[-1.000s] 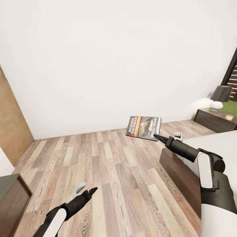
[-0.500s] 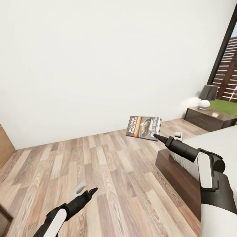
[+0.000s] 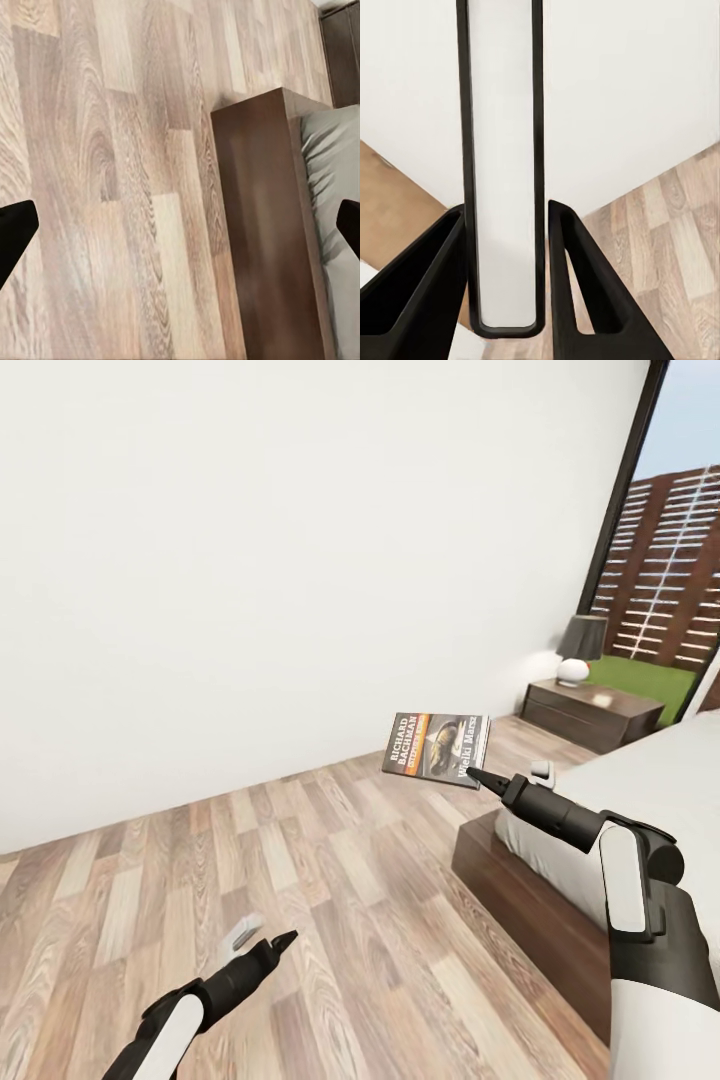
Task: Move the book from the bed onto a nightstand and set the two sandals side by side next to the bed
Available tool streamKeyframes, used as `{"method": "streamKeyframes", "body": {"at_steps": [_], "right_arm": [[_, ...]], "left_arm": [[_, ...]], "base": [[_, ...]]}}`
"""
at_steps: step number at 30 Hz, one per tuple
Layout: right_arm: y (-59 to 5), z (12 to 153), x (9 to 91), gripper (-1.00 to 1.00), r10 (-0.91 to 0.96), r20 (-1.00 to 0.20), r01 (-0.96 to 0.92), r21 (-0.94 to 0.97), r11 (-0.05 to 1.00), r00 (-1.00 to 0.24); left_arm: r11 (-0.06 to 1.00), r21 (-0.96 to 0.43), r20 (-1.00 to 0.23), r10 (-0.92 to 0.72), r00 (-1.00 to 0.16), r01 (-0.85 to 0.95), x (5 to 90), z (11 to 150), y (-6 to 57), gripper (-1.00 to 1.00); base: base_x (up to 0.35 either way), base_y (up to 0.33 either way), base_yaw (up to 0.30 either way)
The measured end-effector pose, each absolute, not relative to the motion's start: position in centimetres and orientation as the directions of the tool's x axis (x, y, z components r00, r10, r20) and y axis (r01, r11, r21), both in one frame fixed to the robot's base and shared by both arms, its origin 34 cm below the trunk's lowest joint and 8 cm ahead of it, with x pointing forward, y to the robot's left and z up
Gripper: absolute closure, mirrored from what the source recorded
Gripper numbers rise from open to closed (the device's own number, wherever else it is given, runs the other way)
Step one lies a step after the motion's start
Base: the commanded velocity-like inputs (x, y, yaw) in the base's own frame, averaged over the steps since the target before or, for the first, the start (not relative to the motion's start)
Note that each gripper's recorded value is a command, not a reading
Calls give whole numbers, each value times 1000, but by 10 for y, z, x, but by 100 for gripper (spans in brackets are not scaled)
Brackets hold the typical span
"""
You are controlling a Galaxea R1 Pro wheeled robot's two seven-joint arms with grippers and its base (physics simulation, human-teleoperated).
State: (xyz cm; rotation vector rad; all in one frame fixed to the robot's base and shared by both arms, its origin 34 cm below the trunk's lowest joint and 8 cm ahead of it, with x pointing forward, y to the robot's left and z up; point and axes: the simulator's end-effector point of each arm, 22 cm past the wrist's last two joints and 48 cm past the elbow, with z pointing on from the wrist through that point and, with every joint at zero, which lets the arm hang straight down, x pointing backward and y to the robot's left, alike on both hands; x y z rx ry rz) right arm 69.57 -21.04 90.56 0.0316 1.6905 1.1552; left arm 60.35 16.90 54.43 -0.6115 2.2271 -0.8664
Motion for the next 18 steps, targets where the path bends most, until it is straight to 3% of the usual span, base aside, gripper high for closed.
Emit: {"method": "streamKeyframes", "body": {"at_steps": [18], "right_arm": [[-211,906,696,100,521,-720,-483,694,535,-458]], "left_arm": [[669,-721,-406,-619,-672,-181,603,544,168,-100]], "base": [[283,148,-260]]}}
